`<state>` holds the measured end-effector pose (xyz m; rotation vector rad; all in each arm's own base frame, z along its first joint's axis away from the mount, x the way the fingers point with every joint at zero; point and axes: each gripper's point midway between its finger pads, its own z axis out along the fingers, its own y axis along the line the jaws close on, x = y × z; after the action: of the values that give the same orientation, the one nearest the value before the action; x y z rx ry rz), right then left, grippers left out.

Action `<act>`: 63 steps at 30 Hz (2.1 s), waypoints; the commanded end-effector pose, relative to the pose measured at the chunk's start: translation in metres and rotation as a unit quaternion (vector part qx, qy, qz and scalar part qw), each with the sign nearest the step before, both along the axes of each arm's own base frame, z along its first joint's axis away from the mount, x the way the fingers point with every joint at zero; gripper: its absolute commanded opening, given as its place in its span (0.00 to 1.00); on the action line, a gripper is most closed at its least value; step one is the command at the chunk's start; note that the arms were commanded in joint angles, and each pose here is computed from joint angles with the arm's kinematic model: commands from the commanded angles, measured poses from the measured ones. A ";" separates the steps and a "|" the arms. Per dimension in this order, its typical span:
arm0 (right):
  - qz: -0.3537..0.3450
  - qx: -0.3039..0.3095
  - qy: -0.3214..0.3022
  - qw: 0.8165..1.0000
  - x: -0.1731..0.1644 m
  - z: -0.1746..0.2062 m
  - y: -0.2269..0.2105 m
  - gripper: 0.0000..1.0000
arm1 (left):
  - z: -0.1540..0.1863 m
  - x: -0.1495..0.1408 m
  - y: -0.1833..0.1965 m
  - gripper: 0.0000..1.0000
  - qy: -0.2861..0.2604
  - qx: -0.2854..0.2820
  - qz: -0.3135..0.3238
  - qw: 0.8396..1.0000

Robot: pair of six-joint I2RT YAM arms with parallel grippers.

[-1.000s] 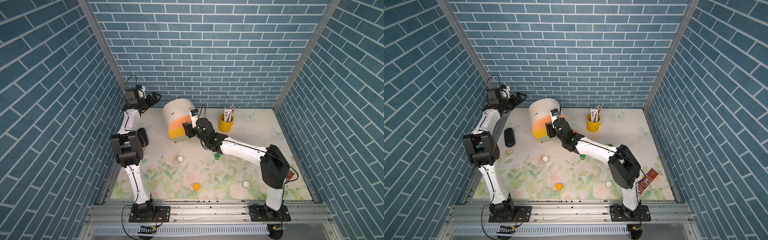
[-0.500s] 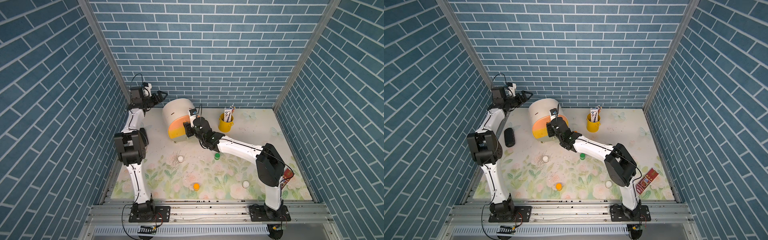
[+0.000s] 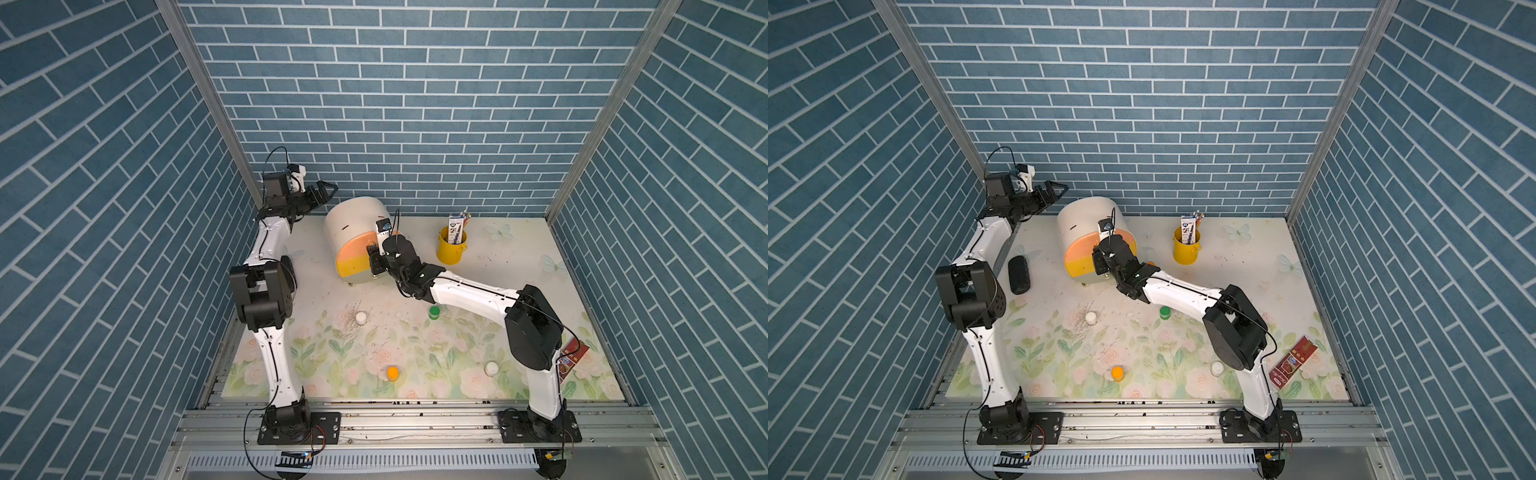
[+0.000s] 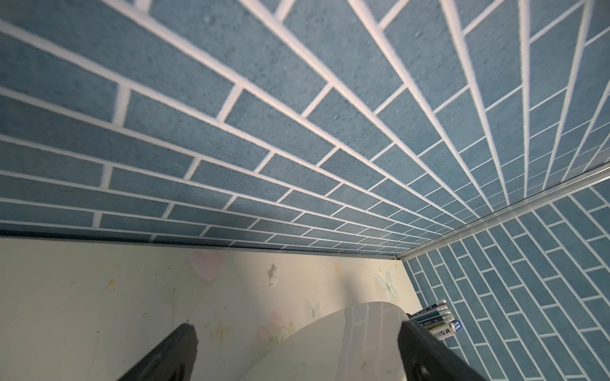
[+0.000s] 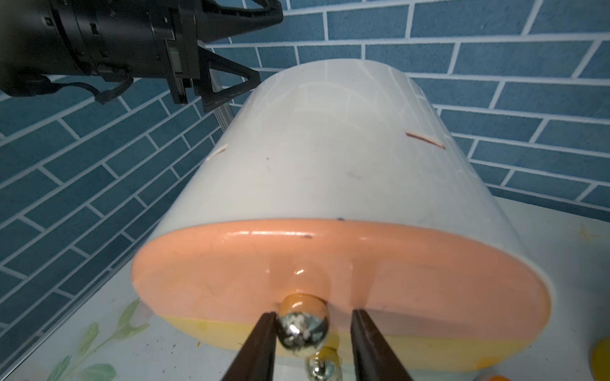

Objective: Put the paint cans in the drawer according to color
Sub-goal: Open the drawer in the storage box.

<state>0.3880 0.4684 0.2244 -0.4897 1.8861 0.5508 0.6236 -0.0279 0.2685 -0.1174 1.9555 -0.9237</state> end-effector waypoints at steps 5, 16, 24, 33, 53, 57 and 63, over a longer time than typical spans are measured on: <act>0.000 -0.001 -0.010 1.000 0.004 0.007 0.006 0.40 | -0.007 0.004 -0.009 1.00 -0.008 0.000 -0.019 1.000; 0.004 0.004 -0.019 1.000 0.005 0.016 0.009 0.39 | -0.012 0.003 -0.011 1.00 -0.004 0.006 -0.023 1.000; 0.001 0.002 -0.023 1.000 0.007 0.017 0.009 0.35 | -0.014 0.003 -0.012 1.00 -0.002 0.005 -0.026 1.000; -0.004 -0.003 -0.029 1.000 0.010 0.019 0.008 0.22 | -0.015 0.002 -0.014 1.00 -0.001 0.004 -0.032 0.999; 0.007 -0.010 -0.020 1.000 -0.004 0.015 -0.005 0.07 | 0.035 -0.006 -0.008 0.99 -0.050 0.037 0.006 0.998; 0.009 -0.010 -0.018 1.000 -0.009 0.014 -0.010 0.06 | 0.043 -0.012 -0.012 0.99 -0.055 0.043 0.005 0.998; 0.009 -0.008 -0.015 1.000 -0.016 0.012 -0.019 0.06 | 0.057 -0.027 -0.025 0.99 -0.065 0.056 0.000 0.996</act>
<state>0.3784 0.4598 0.2248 -0.5216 1.8751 0.5444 0.6101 -0.0425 0.3060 -0.0403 1.9028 -0.8288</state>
